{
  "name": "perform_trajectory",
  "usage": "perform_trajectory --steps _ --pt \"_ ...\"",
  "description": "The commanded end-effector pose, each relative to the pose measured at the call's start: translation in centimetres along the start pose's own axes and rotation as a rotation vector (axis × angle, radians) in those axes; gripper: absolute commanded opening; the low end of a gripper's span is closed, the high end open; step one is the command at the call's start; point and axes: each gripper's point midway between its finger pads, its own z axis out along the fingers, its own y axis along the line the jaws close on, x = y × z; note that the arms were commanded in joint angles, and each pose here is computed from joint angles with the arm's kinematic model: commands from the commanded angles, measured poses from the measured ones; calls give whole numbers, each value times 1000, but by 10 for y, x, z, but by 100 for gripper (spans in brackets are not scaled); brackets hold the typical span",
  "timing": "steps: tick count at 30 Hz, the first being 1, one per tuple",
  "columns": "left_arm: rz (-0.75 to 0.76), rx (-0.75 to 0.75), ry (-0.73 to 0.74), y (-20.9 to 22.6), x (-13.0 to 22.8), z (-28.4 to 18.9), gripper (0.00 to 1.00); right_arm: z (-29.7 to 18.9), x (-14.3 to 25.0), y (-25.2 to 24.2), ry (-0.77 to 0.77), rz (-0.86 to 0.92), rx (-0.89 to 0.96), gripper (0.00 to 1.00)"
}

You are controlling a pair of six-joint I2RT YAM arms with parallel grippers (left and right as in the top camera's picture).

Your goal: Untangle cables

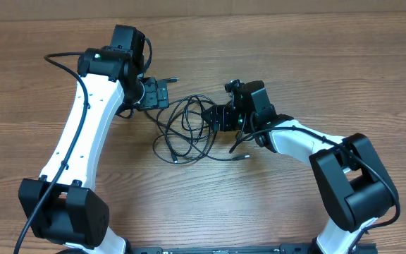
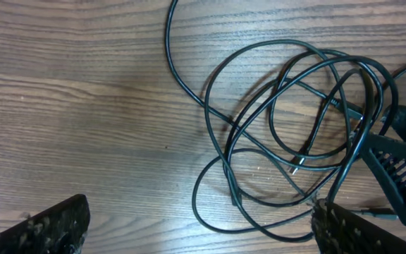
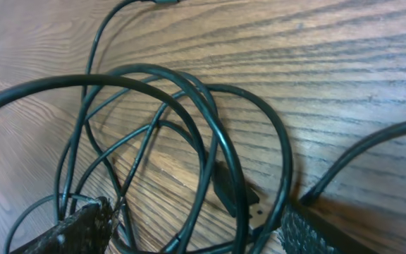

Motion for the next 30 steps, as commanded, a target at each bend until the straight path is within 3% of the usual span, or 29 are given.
perform_trajectory --steps 1,5,10,11,15,22,30 --pt "-18 -8 -16 1 -3 -2 100 0 -6 10 -14 -1 -36 74" --pt "-18 -6 -21 0 -4 -2 100 3 -2 19 -7 -17 -55 70" --pt "-18 -6 -21 0 -4 -2 100 6 8 36 24 -25 -101 53" --pt "-18 -6 -21 0 -4 -2 100 7 10 39 31 -17 -109 47" --pt "-18 -6 -21 0 -4 -2 100 8 17 40 54 -11 -102 4" --pt "-18 -10 -8 1 -1 -2 100 -5 17 39 91 44 -137 4" --pt "-18 -14 12 2 4 -2 100 -87 -48 59 -67 37 -163 4"
